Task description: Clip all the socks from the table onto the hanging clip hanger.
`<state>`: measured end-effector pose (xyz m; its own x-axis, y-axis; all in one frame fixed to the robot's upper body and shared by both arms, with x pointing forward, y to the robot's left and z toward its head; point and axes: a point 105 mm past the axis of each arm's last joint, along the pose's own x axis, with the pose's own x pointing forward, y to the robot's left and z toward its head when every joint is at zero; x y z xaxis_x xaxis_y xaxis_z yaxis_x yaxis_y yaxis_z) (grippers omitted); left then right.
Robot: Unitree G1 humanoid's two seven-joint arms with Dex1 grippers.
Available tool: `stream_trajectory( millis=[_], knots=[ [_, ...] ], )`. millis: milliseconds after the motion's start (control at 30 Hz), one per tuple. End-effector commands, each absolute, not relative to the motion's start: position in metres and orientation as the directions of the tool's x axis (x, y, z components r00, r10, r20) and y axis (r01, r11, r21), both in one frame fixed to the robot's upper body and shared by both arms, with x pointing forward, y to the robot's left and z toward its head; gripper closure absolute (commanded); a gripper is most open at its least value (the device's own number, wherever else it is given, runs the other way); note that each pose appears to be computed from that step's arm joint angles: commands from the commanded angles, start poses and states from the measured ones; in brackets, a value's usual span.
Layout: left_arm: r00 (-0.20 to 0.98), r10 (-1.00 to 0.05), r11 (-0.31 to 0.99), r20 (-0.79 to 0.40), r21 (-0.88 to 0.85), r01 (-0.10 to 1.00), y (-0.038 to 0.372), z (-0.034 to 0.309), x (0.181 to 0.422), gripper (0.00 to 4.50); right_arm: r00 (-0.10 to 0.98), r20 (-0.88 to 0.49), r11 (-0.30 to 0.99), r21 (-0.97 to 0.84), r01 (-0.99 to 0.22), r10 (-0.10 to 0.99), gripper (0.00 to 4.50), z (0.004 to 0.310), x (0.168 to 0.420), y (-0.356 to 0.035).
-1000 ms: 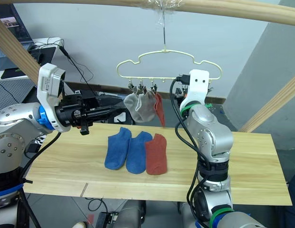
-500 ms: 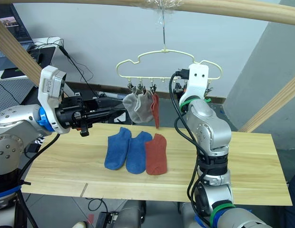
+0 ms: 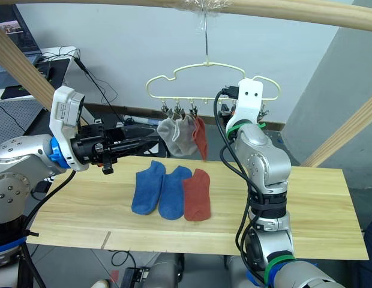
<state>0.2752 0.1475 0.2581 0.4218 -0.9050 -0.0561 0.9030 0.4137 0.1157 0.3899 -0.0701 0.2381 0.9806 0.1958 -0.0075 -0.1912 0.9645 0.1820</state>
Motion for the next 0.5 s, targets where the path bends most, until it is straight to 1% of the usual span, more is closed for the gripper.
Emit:
stream_trajectory(
  millis=[33,333,433,467,500],
  knots=[
    [0.429,-0.902,0.418,-0.044,0.157,0.895,0.1486,0.2675,0.2702,2.76,0.974,0.058,0.957,0.186,-0.224,0.217,2.63,0.2566,0.3872,-0.0634],
    [0.439,-0.897,0.428,-0.044,0.155,0.891,0.1488,0.2672,0.2711,2.76,0.973,0.057,0.956,0.183,-0.231,0.224,2.63,0.2576,0.3884,-0.0611],
    [0.442,-0.896,0.430,-0.046,0.155,0.889,0.1491,0.2669,0.2715,2.76,0.974,0.055,0.959,0.175,-0.225,0.218,3.19,0.2575,0.3886,-0.0619],
    [0.445,-0.894,0.434,-0.046,0.154,0.888,0.1492,0.2667,0.2718,2.76,0.975,0.055,0.960,0.172,-0.222,0.215,3.58,0.2575,0.3886,-0.0623],
    [0.448,-0.893,0.437,-0.047,0.152,0.887,0.1491,0.2666,0.2723,2.76,0.976,0.054,0.961,0.170,-0.218,0.212,3.80,0.2574,0.3887,-0.0629]
  ],
)
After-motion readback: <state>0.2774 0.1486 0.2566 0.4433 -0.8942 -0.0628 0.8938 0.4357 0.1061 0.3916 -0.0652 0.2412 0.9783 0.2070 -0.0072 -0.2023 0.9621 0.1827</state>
